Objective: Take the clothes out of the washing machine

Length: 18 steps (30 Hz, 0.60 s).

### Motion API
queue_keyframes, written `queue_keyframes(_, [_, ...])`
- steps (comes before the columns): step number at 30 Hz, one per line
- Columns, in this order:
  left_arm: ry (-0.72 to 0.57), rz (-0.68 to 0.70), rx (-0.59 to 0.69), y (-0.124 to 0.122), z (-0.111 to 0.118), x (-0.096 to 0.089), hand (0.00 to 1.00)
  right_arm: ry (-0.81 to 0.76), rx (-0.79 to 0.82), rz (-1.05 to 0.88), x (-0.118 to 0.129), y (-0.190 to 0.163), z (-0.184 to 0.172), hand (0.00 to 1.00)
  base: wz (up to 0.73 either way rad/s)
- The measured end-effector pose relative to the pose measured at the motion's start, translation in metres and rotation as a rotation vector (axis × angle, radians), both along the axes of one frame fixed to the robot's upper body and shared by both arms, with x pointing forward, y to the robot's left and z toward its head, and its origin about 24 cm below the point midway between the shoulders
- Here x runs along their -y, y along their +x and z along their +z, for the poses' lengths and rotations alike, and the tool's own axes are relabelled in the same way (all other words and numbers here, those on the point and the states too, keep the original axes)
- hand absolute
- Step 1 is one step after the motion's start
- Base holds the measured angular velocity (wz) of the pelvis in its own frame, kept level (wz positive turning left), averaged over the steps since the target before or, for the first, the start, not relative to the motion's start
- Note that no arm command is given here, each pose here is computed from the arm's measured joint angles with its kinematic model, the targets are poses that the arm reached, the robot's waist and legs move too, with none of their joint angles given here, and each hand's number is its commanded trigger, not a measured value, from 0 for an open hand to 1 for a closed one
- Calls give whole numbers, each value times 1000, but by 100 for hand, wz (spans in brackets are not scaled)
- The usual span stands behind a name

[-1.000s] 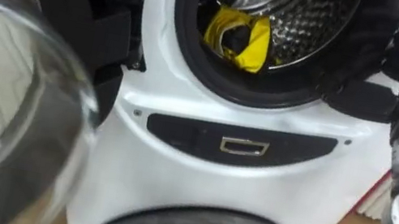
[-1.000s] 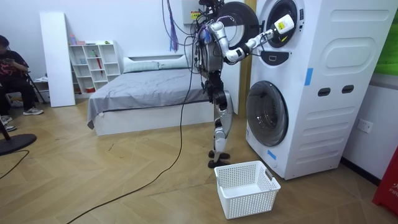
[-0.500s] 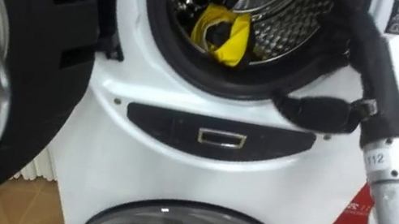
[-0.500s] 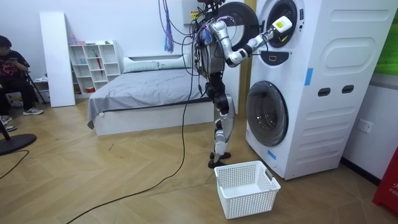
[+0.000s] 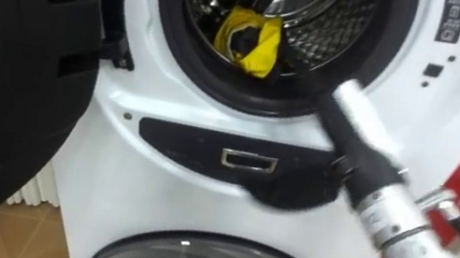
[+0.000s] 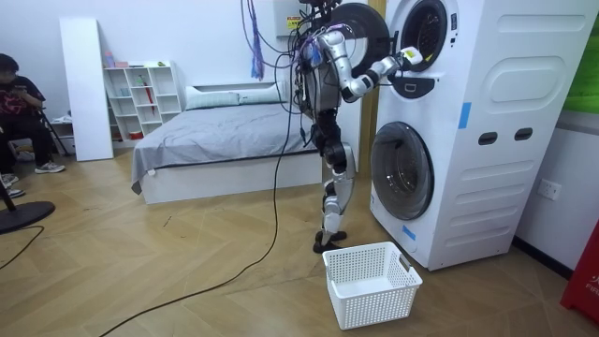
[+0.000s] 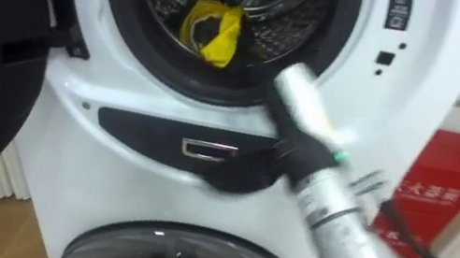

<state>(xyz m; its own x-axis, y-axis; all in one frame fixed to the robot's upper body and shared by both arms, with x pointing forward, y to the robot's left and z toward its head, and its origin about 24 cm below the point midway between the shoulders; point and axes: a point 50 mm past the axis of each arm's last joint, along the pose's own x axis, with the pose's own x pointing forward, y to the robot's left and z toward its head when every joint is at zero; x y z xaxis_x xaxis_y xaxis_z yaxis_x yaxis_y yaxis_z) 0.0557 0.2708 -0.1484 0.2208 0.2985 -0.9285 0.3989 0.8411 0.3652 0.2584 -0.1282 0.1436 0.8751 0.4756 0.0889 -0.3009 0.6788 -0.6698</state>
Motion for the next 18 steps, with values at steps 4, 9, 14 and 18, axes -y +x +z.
queue_keyframes(4, [-4, 0, 1, -2, 0, 0, 0, 3, -16, 46, -2, -3, 2, 0, 18])
queue_keyframes(9, [-16, -11, 22, 0, 0, 2, 0, 47, -30, 66, -1, -5, 4, 0, 5])
queue_keyframes(14, [-17, -15, 27, 1, 0, 2, 0, 73, -20, 85, -2, -7, 6, 0, -2])
queue_keyframes(18, [-24, -28, 36, 3, 0, 4, 0, 75, 4, 100, -3, -8, 8, 0, 0])
